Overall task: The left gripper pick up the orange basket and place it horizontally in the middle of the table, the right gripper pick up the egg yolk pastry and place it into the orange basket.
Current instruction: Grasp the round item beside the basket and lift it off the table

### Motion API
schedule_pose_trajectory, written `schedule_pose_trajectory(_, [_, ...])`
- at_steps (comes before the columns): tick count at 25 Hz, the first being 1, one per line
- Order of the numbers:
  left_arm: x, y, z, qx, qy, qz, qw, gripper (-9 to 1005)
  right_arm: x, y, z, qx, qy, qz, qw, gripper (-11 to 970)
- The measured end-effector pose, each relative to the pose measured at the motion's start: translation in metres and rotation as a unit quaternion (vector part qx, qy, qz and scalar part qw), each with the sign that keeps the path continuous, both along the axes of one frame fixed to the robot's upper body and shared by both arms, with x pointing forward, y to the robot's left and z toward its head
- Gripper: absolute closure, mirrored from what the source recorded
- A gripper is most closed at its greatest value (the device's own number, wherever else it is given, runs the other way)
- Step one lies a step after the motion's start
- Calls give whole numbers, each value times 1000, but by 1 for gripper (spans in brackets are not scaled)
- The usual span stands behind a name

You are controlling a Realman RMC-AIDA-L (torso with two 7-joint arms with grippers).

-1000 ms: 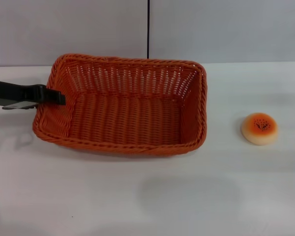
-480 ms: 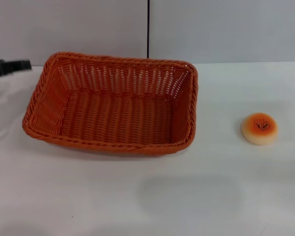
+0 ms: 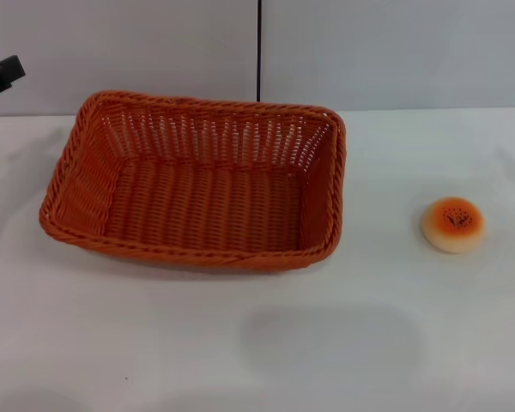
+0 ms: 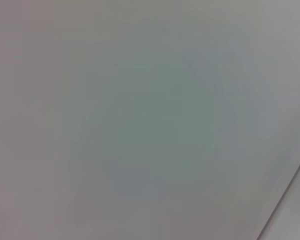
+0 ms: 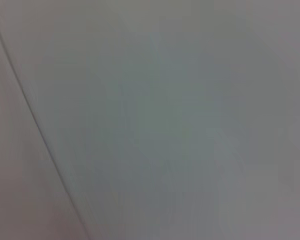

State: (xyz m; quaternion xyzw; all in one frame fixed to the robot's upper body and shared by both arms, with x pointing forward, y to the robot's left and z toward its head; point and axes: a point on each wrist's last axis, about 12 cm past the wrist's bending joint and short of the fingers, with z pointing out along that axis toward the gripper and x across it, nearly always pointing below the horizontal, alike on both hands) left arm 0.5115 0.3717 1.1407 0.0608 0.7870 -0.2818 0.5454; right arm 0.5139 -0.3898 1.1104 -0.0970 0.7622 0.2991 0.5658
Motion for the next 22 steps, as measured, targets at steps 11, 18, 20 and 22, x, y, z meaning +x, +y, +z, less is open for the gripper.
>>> schedule_pose_trajectory(11, [-11, 0, -38, 23, -53, -14, 998, 403, 23, 8, 46, -94, 344, 72, 931, 385])
schedule_pose_trajectory(18, [-13, -3, -46, 15, -79, -16, 997, 403, 37, 34, 37, -90, 395, 122, 906, 386])
schedule_pose_trajectory(20, [-17, -4, -49, 7, -90, -20, 996, 405, 43, 44, 25, -89, 405, 130, 901, 386])
schedule_pose_trajectory(22, [-20, -2, -51, 8, -89, -18, 996, 408, 46, 49, 16, -89, 412, 131, 897, 387])
